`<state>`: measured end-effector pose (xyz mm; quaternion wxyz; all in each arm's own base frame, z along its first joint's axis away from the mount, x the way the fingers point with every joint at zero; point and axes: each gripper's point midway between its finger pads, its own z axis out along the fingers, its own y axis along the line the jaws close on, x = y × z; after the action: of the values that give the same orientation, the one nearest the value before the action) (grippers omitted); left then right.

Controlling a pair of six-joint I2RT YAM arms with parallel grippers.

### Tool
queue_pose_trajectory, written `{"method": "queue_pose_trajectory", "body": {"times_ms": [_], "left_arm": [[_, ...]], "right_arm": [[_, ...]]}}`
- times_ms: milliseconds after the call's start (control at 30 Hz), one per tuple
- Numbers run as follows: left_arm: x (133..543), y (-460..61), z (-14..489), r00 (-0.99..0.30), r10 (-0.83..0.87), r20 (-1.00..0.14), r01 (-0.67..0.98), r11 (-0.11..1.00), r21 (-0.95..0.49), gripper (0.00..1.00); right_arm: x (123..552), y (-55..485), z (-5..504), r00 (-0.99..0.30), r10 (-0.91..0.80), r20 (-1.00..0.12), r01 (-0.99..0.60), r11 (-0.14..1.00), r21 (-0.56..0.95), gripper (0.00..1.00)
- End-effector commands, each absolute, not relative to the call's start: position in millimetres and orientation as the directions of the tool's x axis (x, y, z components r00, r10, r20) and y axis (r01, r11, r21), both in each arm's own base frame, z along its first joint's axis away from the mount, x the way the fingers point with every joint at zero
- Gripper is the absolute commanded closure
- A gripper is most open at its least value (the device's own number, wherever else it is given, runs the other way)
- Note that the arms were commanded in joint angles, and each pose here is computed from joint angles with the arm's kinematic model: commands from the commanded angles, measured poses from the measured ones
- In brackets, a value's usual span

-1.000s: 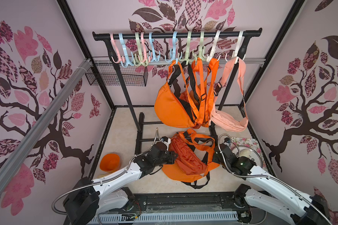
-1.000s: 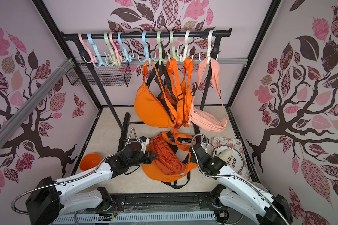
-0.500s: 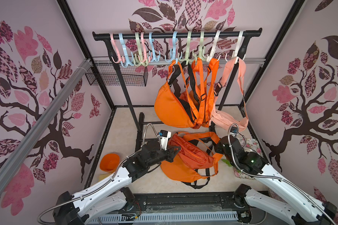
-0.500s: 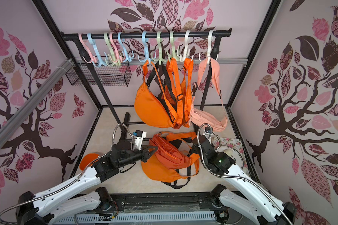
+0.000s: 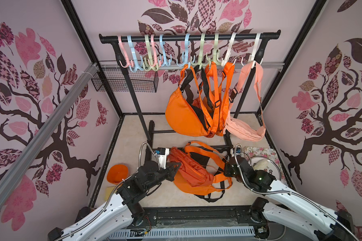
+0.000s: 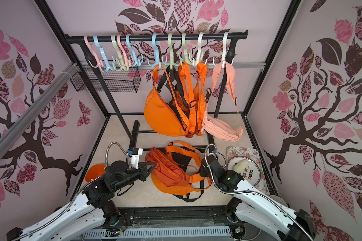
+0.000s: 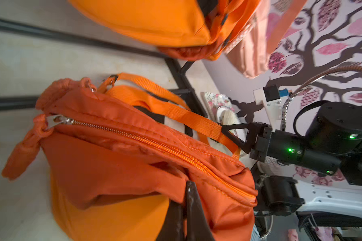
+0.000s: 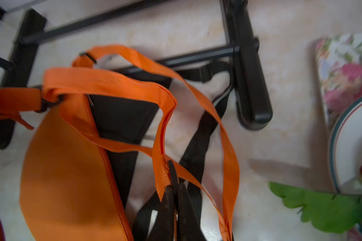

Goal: Hang the bag on a hook
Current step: Pick up the bag from the bag.

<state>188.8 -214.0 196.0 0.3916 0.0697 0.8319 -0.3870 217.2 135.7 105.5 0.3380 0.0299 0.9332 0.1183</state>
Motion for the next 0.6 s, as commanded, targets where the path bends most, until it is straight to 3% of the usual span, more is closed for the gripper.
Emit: {"method": "queue_pose_trajectory", "body": {"times_ms": [0, 67, 333, 567], "left_arm": [[181, -198, 157, -0.740, -0.208, -0.640, 0.320, 0.728, -0.606, 1.00], [178, -189, 148, -0.745, -0.215, -0.632, 0.290, 0.749, -0.596, 1.00], [176, -178, 147, -0.743, -0.225, -0.631, 0.265, 0.767, -0.584, 1.00], [176, -178, 154, -0.734, -0.227, -0.640, 0.275, 0.763, -0.586, 1.00]], "right_arm": [[205, 146, 87, -0.821, 0.131, -0.556, -0.028, 0.963, 0.268, 0.74], [205, 143, 87, -0.823, 0.117, -0.556, -0.023, 0.971, 0.239, 0.60], [242, 153, 140, -0.710, 0.017, -0.704, -0.115, 0.983, 0.140, 0.40], [252, 191, 102, -0.801, -0.169, -0.574, -0.283, 0.952, 0.115, 0.28]]}}
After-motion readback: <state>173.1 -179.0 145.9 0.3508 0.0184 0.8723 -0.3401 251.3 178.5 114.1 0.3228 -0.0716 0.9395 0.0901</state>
